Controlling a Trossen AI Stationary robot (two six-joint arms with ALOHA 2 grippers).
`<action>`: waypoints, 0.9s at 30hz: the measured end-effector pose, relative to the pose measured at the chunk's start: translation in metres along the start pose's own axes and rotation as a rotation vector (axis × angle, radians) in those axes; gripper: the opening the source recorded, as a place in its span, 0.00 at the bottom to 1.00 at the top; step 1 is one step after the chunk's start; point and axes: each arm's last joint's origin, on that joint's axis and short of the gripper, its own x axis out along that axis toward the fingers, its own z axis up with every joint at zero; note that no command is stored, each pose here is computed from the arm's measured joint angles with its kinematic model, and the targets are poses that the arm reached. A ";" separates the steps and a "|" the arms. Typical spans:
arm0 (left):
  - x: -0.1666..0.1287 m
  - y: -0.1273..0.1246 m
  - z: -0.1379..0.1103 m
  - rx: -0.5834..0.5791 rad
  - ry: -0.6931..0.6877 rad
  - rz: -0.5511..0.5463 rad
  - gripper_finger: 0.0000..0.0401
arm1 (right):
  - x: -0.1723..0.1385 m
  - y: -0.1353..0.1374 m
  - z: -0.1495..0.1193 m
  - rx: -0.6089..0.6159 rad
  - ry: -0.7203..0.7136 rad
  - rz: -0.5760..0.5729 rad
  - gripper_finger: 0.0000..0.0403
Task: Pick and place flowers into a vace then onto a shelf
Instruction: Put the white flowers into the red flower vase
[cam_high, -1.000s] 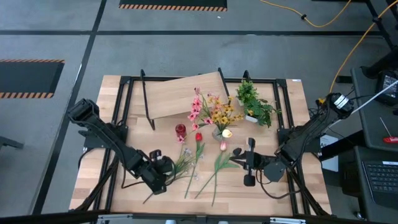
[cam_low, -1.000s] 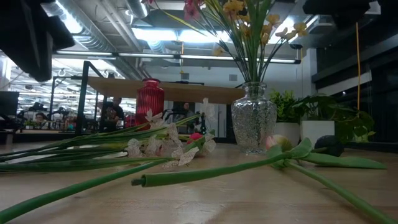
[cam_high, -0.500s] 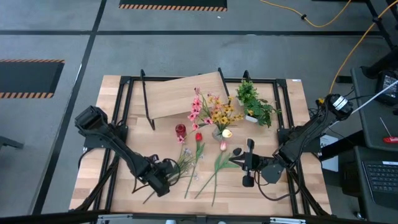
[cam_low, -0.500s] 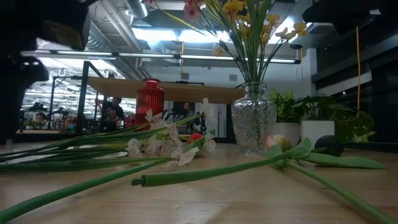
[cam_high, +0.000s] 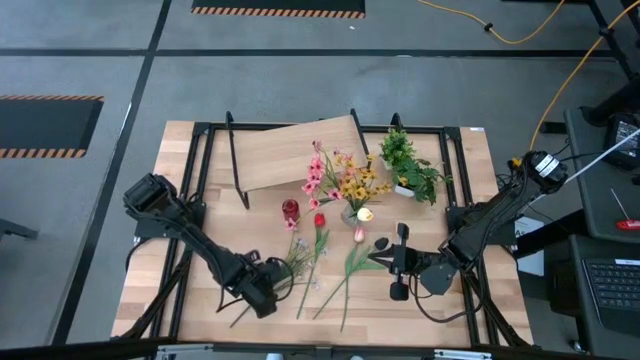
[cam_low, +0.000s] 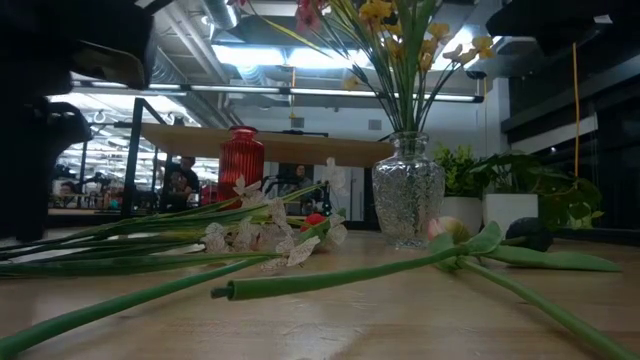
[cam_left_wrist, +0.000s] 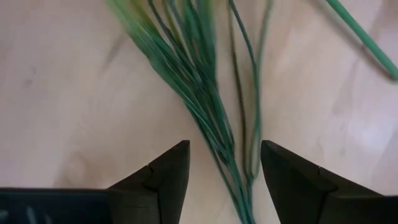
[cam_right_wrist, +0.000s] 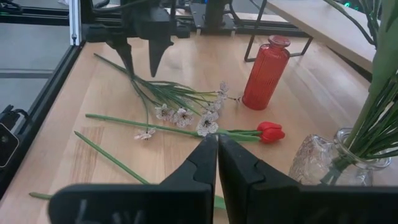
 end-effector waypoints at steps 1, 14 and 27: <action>0.000 0.000 0.001 -0.004 -0.003 0.002 0.48 | 0.000 0.000 0.000 0.000 0.000 0.000 0.05; 0.008 -0.003 -0.001 0.011 0.006 -0.011 0.47 | 0.000 0.000 0.000 0.002 0.000 0.001 0.05; 0.017 0.002 0.003 0.030 0.049 0.013 0.32 | 0.000 0.000 0.000 0.003 -0.001 0.000 0.05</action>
